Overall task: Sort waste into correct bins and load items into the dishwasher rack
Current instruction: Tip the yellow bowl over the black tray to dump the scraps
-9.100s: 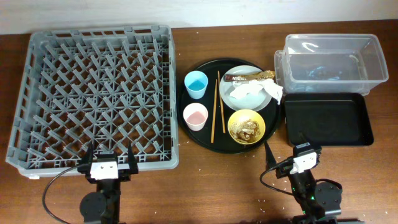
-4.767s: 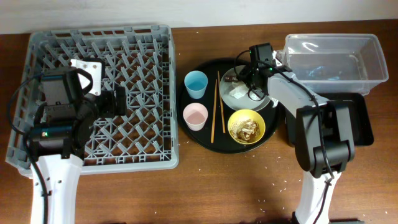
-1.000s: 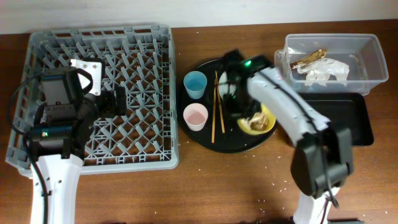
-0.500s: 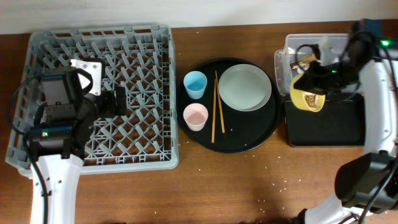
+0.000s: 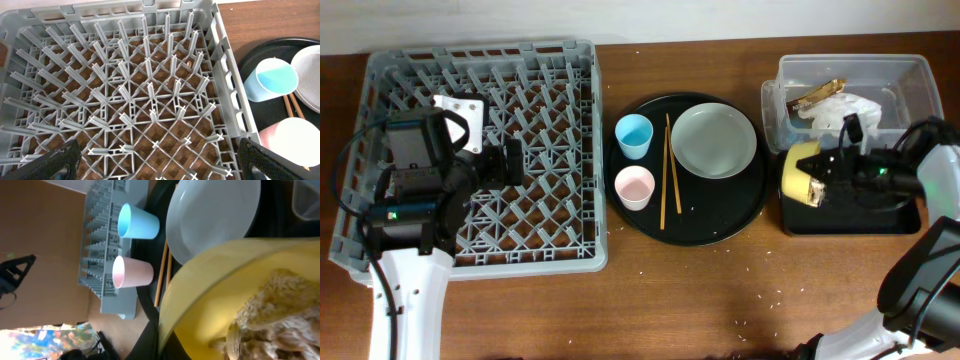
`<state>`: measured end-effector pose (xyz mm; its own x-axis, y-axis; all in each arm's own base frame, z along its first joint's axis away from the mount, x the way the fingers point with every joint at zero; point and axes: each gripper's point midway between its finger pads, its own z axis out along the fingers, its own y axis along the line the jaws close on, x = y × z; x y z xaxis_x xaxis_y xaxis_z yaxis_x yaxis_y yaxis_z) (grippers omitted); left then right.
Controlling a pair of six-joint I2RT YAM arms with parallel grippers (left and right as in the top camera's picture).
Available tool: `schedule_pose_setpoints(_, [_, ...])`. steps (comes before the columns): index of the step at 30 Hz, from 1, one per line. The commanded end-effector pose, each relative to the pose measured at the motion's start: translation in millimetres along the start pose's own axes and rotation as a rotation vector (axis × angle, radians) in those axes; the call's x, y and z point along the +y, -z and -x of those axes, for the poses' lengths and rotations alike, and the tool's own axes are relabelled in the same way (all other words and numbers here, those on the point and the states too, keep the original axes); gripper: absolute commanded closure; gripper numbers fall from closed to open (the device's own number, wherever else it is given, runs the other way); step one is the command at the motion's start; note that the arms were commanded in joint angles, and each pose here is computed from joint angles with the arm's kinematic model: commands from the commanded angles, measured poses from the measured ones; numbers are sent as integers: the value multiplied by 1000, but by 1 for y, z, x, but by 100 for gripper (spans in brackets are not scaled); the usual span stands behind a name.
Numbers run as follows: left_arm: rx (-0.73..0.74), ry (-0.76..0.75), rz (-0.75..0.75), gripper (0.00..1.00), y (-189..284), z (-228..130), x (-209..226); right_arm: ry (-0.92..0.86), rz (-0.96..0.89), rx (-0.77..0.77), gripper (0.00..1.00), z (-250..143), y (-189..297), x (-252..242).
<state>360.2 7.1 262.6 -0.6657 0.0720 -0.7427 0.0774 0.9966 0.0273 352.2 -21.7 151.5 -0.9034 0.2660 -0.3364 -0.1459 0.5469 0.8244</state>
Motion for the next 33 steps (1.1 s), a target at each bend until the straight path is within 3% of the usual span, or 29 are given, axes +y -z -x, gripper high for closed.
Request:
schedule_pose_setpoints(1, [-12,6,-15,0,1,5,-2,22,84,-49,96,-3,-6,1])
schedule_pose_setpoints(5, [-12,6,-15,0,1,5,-2,43,85,-74,96,-4,-7,-7])
schedule_pose_setpoints(12, [-12,6,-15,0,1,5,-2,35,227,-286,96,23,36,1])
schedule_pose_setpoints(21, [-12,6,-15,0,1,5,-2,27,328,-357,96,34,51,14])
schedule_pose_setpoints(33, [-12,6,-15,0,1,5,-2,-50,322,-338,96,40,50,8])
